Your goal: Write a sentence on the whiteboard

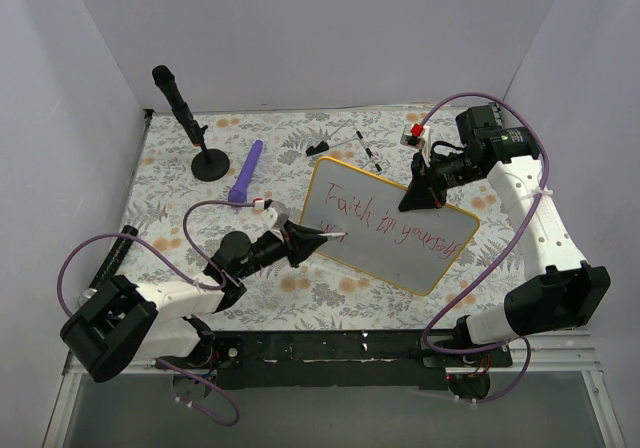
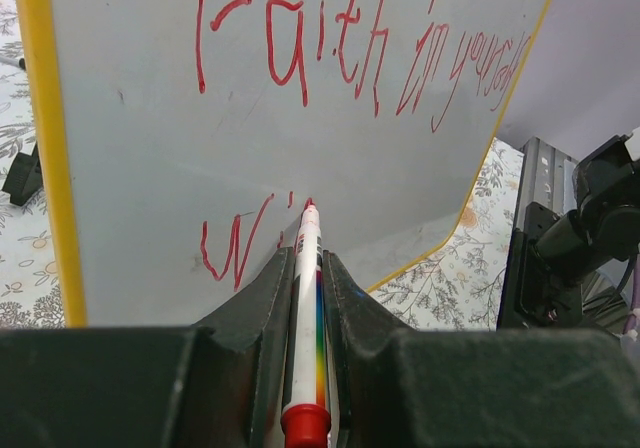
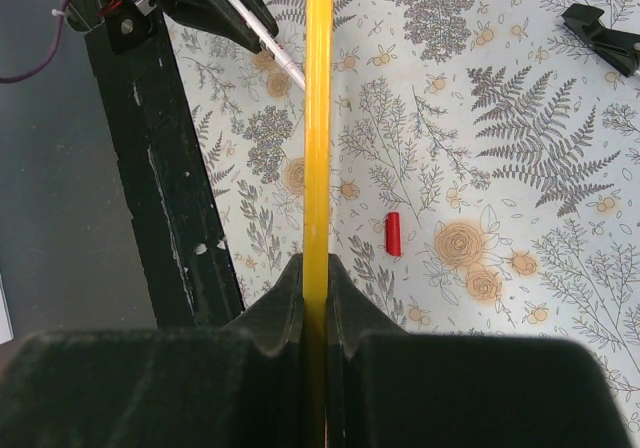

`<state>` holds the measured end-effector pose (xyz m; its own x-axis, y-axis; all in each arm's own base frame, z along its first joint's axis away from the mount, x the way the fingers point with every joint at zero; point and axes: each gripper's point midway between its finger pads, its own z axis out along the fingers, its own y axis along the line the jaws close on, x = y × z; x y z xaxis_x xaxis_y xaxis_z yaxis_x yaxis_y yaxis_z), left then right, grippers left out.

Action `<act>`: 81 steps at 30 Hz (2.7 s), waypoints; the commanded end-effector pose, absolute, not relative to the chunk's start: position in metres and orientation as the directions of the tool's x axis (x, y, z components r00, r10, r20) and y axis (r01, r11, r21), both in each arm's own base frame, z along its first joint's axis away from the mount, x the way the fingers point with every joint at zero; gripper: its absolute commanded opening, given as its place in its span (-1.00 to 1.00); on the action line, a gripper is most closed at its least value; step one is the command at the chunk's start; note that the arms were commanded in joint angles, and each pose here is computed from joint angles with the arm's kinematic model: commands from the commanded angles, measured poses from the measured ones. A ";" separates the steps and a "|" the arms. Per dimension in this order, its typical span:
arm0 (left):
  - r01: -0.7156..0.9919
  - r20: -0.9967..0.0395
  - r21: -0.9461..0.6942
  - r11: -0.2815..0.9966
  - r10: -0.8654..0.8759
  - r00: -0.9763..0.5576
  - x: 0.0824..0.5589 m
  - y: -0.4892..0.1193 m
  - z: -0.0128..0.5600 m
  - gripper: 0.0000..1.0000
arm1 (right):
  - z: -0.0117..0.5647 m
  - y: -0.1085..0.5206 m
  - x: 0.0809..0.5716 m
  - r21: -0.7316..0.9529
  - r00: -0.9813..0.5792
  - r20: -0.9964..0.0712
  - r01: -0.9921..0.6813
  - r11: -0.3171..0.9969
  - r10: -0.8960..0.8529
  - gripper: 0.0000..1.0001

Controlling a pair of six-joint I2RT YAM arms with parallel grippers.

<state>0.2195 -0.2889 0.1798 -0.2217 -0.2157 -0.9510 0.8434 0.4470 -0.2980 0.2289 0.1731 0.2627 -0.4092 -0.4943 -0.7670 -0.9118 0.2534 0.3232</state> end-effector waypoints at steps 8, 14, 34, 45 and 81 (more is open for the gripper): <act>0.840 -0.948 -0.315 0.442 -0.190 -0.255 0.217 -0.291 0.166 -1.00 | 0.295 0.184 0.215 0.326 -0.374 -0.833 -0.927 0.185 -0.408 -0.97; 0.823 -0.946 -0.325 0.466 -0.164 -0.281 0.215 -0.285 0.148 -1.00 | 0.295 0.184 0.214 0.324 -0.373 -0.833 -0.928 0.186 -0.408 -0.97; 0.896 -0.946 -0.300 0.327 -0.219 -0.237 0.196 -0.297 0.198 -1.00 | 0.295 0.185 0.215 0.328 -0.376 -0.833 -0.927 0.185 -0.406 -0.97; 0.902 -0.945 -0.301 0.311 -0.222 -0.239 0.205 -0.311 0.201 -1.00 | 0.295 0.185 0.216 0.326 -0.374 -0.833 -0.927 0.184 -0.407 -0.97; 0.842 -0.954 -0.292 0.454 -0.207 -0.219 0.221 -0.295 0.188 -1.00 | 0.295 0.184 0.214 0.325 -0.373 -0.834 -0.927 0.185 -0.406 -0.97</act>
<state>0.2180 -0.2998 0.1863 -0.2439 -0.2081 -0.9472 0.8504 0.4237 -0.3120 0.2288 0.1732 0.2630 -0.4094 -0.4923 -0.7681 -0.9117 0.2521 0.3244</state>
